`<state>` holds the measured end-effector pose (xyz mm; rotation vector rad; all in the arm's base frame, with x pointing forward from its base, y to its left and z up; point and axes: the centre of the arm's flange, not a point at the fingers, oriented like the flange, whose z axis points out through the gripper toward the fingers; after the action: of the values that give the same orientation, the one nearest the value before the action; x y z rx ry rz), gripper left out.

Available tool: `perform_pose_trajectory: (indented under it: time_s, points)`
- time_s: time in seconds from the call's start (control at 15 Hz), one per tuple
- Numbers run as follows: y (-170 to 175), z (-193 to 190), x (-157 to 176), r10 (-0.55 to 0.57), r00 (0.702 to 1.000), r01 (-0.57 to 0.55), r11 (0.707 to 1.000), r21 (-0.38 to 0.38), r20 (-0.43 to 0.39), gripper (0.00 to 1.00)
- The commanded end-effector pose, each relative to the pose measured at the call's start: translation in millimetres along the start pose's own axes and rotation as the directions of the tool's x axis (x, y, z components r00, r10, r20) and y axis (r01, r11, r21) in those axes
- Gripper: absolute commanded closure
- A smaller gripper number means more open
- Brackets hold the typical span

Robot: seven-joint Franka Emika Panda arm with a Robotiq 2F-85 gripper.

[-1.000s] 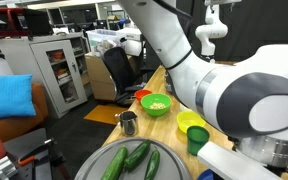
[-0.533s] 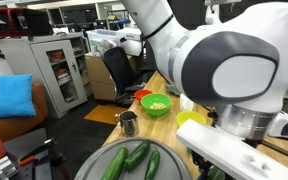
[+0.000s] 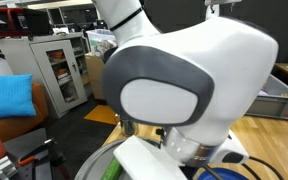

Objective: Move the cucumber from the blue plate to the grey tray

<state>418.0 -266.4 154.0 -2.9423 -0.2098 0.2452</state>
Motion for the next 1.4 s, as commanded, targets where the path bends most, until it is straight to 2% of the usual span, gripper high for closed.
perform_pose_trajectory:
  time_s: [0.0,0.33,0.73,1.07,1.2,1.33]
  points:
    - [-16.9,6.0,-36.3,-0.047,0.998,0.050,0.996,0.068,-0.044,0.79]
    - [-28.7,29.3,-54.1,-0.162,0.987,0.162,0.977,0.138,-0.009,0.79]
    - [-21.2,30.5,-44.2,-0.122,0.993,0.118,0.974,0.195,0.007,0.79]
    - [-10.6,30.1,-31.0,-0.048,0.998,0.032,0.950,0.311,0.045,0.79]
    - [-4.3,31.5,-21.9,0.020,0.997,-0.043,0.934,0.354,0.068,0.79]
    - [2.7,35.6,-13.4,0.119,0.989,-0.141,0.921,0.362,0.083,0.79]
